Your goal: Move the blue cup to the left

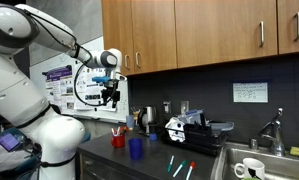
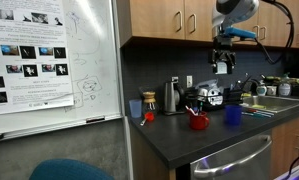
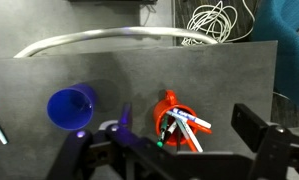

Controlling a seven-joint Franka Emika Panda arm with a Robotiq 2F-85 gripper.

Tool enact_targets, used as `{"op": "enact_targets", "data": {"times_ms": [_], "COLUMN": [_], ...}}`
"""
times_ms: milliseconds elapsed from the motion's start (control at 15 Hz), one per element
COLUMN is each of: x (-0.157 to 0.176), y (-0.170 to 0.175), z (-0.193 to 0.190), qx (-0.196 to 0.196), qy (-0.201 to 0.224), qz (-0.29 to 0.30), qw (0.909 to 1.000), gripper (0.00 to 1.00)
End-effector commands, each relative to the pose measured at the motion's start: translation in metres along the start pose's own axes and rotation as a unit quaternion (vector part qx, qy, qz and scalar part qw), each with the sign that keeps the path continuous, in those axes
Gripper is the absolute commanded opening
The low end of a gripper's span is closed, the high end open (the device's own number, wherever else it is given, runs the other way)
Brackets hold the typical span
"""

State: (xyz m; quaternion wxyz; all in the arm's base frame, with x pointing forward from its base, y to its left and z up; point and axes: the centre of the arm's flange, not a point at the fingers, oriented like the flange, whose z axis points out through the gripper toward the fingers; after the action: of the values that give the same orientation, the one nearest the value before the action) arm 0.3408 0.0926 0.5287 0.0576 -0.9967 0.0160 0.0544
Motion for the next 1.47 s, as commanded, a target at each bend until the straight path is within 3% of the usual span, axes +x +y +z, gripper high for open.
{"op": "enact_targets", "data": {"times_ms": [0, 333, 800, 1400], "x": [0.025, 0.057, 0.086, 0.086], "y": [0.002, 0.036, 0.081, 0.08], "z": [0.028, 0.05, 0.082, 0.097], "qx": [-0.003, -0.006, -0.058, -0.056], "qy": [0.011, 0.024, 0.029, 0.019], "qz": [0.05, 0.097, 0.102, 0.108], "qw": [0.9987, 0.995, 0.9926, 0.9923], "gripper": [1.0, 1.0, 1.0, 1.0]}}
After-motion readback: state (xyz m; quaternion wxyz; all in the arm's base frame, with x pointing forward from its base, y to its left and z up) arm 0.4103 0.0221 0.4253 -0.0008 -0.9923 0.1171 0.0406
